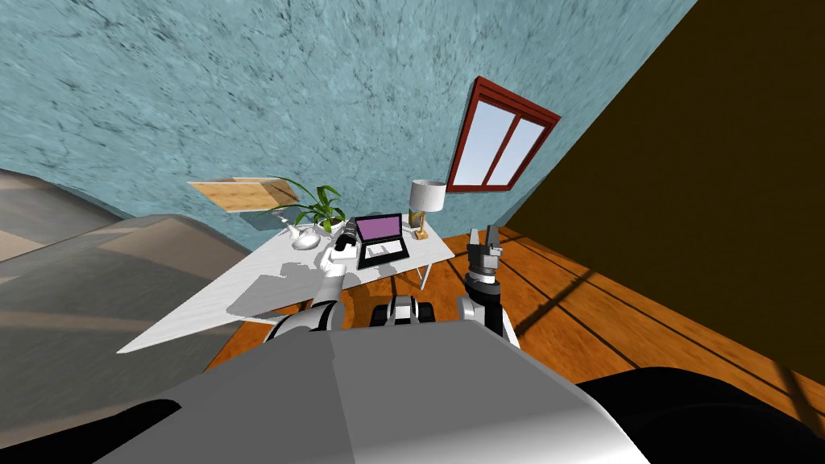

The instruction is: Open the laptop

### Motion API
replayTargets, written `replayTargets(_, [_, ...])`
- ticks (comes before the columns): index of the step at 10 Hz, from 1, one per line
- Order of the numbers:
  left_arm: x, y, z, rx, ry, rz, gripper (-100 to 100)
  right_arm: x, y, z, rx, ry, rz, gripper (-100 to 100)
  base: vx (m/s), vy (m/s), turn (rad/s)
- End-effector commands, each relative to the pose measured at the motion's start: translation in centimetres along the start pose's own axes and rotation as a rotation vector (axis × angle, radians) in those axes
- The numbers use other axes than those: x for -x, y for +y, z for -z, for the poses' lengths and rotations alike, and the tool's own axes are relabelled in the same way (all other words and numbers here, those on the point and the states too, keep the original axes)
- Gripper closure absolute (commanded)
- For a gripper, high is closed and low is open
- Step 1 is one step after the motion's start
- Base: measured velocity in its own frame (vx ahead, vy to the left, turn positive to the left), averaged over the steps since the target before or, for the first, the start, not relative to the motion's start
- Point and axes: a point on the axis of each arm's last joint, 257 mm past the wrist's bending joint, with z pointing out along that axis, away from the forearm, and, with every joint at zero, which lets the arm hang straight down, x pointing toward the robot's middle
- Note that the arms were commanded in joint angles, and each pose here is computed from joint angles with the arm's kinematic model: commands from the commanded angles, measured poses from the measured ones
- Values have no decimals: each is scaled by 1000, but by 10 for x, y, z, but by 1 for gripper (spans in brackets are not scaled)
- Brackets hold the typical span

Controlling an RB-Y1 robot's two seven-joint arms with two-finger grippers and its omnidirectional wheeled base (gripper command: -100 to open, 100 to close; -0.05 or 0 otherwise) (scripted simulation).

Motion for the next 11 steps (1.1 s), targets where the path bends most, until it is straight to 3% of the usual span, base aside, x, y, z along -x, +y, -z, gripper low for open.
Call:
replayTargets(1, [2,-3,-2,5,-3,4,-100,0,0,0,0,0,0,0,102,39,-30])
replayTargets(2, [1,-1,-1,4,-2,2,-100,0,0,0,0,0,0,0,66,25,-11])
replayTargets(3, [1,-1,-2,4,-2,2,100,0,0,0,0,0,0,0,12,5,3])
replayTargets(5, [3,-2,6,-43,-9,4,100,0,0,0,0,0,0,0,28,-14,25])
replayTargets(6, [4,11,15,-40,-13,6,100,0,0,0,0,0,0,0,39,-27,28])
replayTargets(7, [5,2,15,-75,-15,6,100,0,0,0,0,0,0,0,23,-27,30])
replayTargets(8, [6,15,24,-73,-19,8,100,0,0,0,0,0,0,0,26,-28,26])
replayTargets(10, [7,3,25,-120,-22,8,100,0,0,0,0,0,0,0,11,-18,18])
replayTargets(11, [8,16,35,-120,-26,9,100,0,0,0,0,0,0,0,24,-12,11])
